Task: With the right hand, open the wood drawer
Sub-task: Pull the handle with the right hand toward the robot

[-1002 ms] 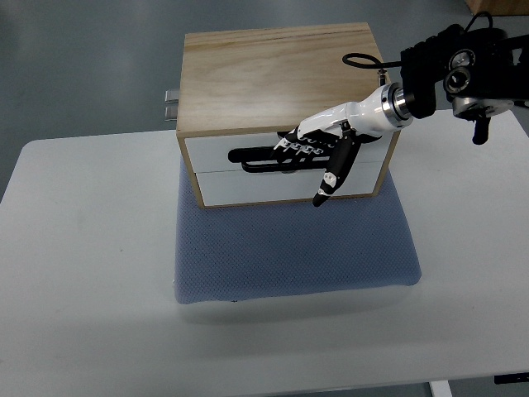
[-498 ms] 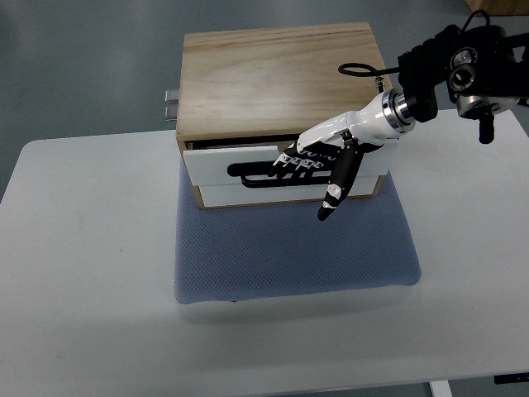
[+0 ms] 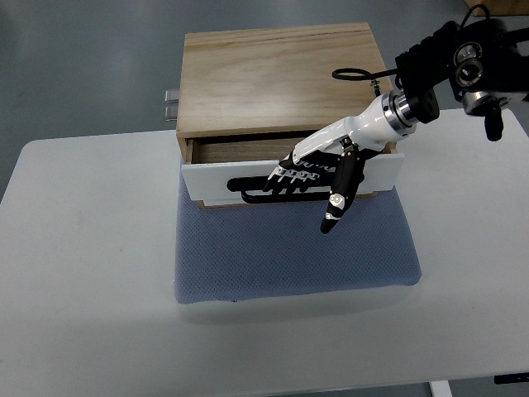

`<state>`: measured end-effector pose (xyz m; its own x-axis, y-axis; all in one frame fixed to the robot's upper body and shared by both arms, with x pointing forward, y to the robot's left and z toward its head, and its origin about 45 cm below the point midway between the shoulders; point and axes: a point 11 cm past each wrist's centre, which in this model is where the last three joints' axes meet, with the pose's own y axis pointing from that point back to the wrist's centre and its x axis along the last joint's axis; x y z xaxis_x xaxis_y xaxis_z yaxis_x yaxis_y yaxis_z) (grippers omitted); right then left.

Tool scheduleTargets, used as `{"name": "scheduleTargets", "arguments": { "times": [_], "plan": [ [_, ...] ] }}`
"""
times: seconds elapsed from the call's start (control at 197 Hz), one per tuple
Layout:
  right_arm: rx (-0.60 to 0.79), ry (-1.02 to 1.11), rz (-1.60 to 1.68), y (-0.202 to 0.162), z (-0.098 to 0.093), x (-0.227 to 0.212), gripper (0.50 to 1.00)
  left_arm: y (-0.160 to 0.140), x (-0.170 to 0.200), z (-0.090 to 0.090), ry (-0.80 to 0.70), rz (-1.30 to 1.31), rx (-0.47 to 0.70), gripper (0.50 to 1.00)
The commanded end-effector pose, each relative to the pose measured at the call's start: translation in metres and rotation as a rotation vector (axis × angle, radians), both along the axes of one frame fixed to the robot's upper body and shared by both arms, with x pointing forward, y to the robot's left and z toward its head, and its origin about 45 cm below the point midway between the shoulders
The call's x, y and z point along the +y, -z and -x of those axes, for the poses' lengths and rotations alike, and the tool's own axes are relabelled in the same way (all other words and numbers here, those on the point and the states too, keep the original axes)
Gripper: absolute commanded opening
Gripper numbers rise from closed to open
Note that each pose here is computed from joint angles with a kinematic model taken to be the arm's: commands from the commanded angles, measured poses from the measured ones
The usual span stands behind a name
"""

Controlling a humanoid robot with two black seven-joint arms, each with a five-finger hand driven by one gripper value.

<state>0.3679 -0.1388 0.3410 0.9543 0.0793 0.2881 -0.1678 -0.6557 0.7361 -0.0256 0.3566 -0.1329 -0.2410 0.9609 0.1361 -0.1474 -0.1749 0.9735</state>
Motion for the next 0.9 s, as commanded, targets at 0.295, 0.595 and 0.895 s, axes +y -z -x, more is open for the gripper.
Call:
{"name": "scheduleTargets", "arguments": {
  "times": [0.295,0.595,0.895],
  "plan": [
    [0.028,-0.028,-0.018,0.002,0.010,0.004,0.940,0.000,0.000,0.000,0.000,0.000,0.000,1.000],
    [0.040,-0.037,-0.034,0.002,0.015,0.003,0.940,0.000,0.000,0.000,0.000,0.000,0.000,1.000],
    [0.075,-0.034,-0.069,0.002,0.021,0.006,0.940,0.000,0.000,0.000,0.000,0.000,0.000,1.000]
  ]
}}
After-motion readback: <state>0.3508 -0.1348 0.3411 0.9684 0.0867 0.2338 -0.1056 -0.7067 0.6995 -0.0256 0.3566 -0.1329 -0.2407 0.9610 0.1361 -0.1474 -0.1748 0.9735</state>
